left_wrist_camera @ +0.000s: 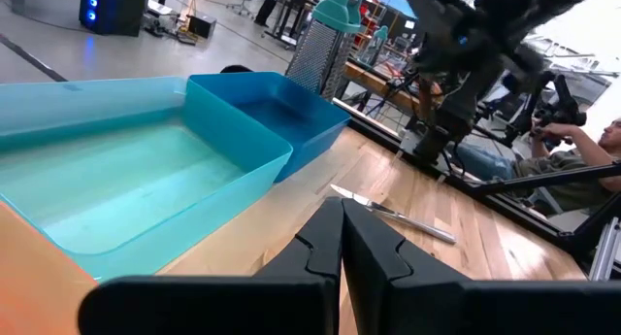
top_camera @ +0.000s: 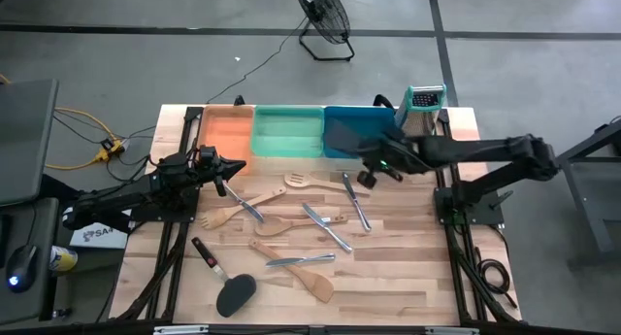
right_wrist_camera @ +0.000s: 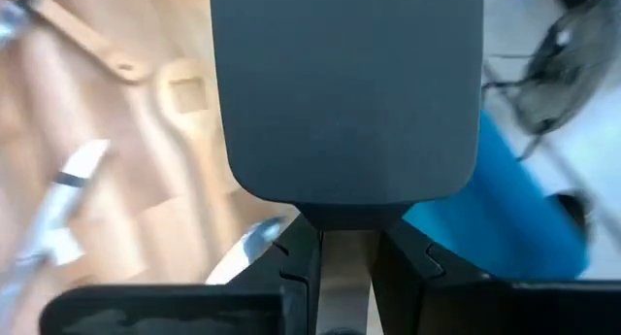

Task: Pick & Place Kitchen Items
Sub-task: Put the black spatula into the blue bin

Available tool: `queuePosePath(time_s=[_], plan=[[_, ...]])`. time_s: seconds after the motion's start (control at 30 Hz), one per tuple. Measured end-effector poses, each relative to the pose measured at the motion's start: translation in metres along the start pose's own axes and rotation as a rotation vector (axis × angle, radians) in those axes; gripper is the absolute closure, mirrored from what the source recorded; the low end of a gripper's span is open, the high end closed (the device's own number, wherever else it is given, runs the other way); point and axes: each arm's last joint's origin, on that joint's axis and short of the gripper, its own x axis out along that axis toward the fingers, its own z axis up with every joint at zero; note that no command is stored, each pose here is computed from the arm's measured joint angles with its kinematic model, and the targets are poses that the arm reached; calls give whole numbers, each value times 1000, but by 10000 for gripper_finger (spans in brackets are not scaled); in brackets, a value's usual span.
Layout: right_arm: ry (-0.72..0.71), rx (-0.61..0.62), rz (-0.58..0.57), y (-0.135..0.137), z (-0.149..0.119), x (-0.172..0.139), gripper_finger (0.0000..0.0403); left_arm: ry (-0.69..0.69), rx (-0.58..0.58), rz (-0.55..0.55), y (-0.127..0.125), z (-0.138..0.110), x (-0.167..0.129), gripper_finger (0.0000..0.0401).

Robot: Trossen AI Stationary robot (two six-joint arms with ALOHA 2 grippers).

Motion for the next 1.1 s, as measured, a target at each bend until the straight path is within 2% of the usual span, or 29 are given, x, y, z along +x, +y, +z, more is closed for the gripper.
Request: queuePosePath(time_s=[0.13,0.23,0.33,0.5,0.83,1.1], plan=[[77,-95,-119,-7,16,32,349,0,0,0,0,0,0,396],[126,-113,-208,-15,22,56,349,0,0,0,0,0,0,395],[181,-96,-288,-24,24,79,349,0,0,0,0,0,0,396],[315,3,-343,-38,17,101,349,0,0,0,0,0,0,395],[502,26,-276,-52,16,127,348,0,0,0,0,0,0,395],[649,131,-209,-71,25,144,348,0,0,0,0,0,0,395]])
